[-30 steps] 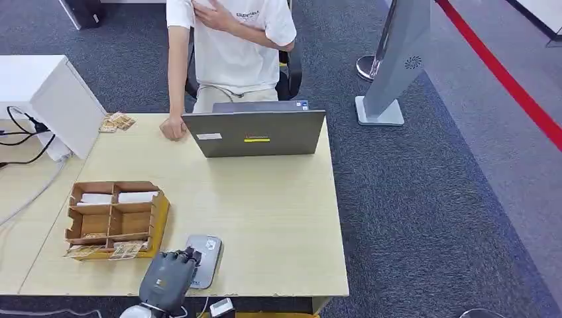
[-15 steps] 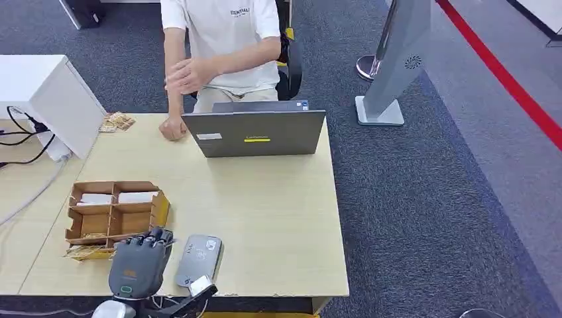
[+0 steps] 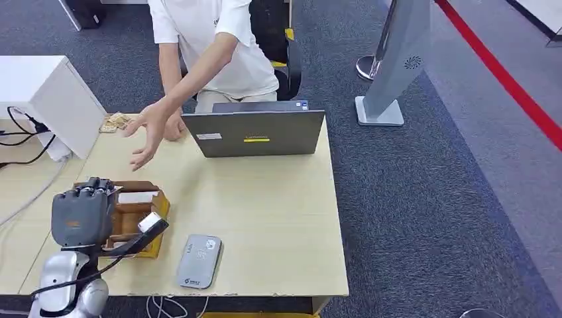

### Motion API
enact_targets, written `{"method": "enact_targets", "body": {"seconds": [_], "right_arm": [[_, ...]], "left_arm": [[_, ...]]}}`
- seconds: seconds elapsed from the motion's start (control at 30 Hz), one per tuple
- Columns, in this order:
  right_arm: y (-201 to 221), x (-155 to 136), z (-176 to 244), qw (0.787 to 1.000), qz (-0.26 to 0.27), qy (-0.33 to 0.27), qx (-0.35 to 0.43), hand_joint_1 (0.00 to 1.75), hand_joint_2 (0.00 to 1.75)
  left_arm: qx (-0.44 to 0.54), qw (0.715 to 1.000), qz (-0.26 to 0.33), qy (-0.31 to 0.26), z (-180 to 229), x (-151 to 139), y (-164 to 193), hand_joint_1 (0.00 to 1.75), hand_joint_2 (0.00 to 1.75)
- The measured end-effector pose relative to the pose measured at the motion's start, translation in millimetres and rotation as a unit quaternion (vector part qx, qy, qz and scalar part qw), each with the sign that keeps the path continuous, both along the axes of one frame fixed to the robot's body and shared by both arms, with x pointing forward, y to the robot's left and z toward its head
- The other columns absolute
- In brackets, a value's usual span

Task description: Pass the card to the sensor for recognition and then transmit it.

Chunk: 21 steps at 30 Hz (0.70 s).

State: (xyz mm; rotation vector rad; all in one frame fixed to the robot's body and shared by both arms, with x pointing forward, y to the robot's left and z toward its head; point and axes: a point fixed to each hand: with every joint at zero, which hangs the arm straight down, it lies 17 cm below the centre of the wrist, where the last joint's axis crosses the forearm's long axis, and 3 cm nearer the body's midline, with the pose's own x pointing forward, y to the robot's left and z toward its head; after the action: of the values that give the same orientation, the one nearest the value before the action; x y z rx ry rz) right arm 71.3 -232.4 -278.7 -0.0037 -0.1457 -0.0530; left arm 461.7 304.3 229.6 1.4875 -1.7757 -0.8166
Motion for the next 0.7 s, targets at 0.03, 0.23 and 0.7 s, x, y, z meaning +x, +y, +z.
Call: {"method": "enact_targets", "body": {"seconds": [0.03, 0.23, 0.7], "right_arm": [[0.2, -0.6, -0.1, 1.000, 0.002, 0.001, 0.000, 0.00, 1.75], [5.5, -1.6, 0.2, 1.000, 0.022, 0.004, 0.001, 0.00, 1.75], [24.1, -3.8, 2.4, 0.997, 0.068, 0.010, 0.020, 0.00, 1.75]], "left_arm": [[0.005, 1.000, 0.004, -0.001, 1.4, 5.7, 2.9, 1.75, 1.75], [0.030, 0.999, 0.038, -0.014, 15.6, 42.5, 31.3, 1.75, 1.75], [0.049, 0.995, 0.082, 0.020, 17.2, 103.4, 64.8, 1.75, 1.75]]}}
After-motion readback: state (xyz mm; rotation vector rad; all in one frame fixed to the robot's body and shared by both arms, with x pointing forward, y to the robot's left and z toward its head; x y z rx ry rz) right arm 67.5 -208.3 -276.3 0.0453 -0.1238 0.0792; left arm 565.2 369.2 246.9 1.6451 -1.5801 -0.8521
